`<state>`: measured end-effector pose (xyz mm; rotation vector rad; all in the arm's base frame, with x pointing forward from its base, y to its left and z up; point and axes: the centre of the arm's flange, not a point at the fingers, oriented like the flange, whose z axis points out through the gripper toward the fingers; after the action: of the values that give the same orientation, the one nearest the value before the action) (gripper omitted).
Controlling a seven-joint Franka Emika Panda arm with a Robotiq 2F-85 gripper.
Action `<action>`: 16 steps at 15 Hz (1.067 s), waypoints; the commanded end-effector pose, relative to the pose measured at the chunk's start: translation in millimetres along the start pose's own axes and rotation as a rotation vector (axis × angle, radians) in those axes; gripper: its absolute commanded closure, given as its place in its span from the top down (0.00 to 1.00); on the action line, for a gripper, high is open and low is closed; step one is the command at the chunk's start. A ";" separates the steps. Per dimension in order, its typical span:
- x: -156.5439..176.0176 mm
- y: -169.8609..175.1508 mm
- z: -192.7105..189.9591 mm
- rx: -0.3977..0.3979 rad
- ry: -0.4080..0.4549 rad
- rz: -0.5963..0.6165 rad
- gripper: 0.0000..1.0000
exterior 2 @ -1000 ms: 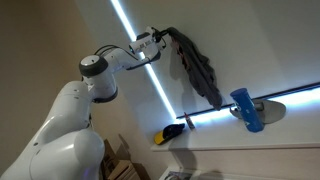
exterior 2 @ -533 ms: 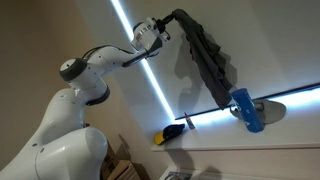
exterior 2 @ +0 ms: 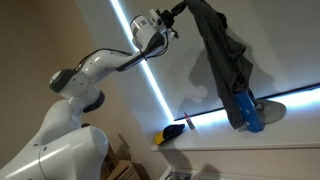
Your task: Move the grey shirt to the right
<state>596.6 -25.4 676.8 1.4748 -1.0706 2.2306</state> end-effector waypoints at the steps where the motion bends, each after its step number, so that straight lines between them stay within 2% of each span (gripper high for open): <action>1: -14.3 81.0 -10.5 -0.028 -0.020 -0.015 0.01; 2: -19.3 93.0 -11.2 -0.033 -0.049 0.005 0.12; 3: -3.8 60.8 0.6 -0.029 -0.031 0.018 0.05; 5: -11.4 83.9 -1.9 -0.046 -0.040 0.015 0.12; 11: -15.3 83.6 -5.6 -0.045 -0.037 0.010 0.12; 12: -15.3 83.6 -5.6 -0.045 -0.036 0.010 0.37; 13: -14.4 75.9 -6.3 -0.024 -0.054 0.026 0.39; 15: -19.7 43.8 -12.8 0.051 -0.162 0.028 0.51; 16: -25.0 22.6 -19.3 0.078 -0.183 0.044 0.59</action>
<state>562.5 -59.8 626.3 1.5519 -1.1160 2.2038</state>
